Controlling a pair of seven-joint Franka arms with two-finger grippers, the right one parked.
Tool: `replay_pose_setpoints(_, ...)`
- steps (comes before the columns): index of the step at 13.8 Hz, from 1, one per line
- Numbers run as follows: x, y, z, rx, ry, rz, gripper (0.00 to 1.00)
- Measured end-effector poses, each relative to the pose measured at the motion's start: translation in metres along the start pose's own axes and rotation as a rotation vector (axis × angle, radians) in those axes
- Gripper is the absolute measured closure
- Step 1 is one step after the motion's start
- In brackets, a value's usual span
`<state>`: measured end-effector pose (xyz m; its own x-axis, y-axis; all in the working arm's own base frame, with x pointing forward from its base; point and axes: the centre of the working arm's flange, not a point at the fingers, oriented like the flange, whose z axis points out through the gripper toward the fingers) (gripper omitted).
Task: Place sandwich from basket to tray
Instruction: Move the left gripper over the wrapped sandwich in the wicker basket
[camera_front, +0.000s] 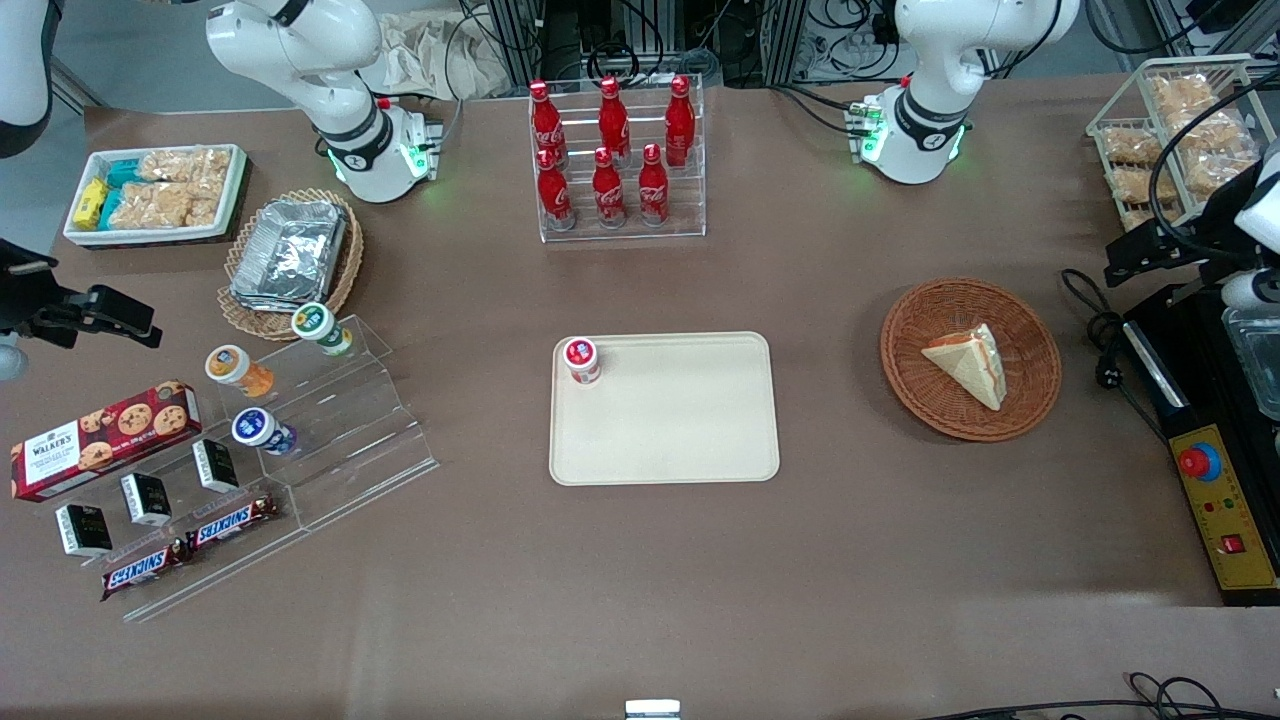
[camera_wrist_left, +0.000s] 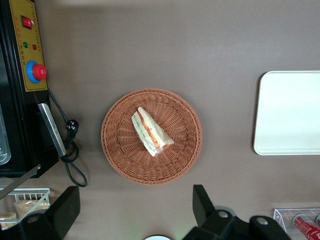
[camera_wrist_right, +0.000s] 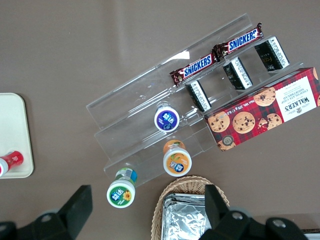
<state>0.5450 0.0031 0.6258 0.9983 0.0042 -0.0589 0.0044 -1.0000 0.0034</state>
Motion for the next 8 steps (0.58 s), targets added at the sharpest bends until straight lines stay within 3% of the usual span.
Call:
replay_pose_setpoints(3, 0.002, 0.0, 0.003, 0.006, -0.005, -0.005, 0.0)
replay_pose_setpoints(4, 0.004, 0.0, 0.005, 0.024, -0.009, -0.015, 0.0)
replay_pose_setpoints(6, 0.01, 0.005, 0.014, 0.075, -0.019, -0.129, 0.0)
replay_pose_setpoints(8, 0.017, 0.017, 0.024, 0.082, -0.017, -0.307, 0.0)
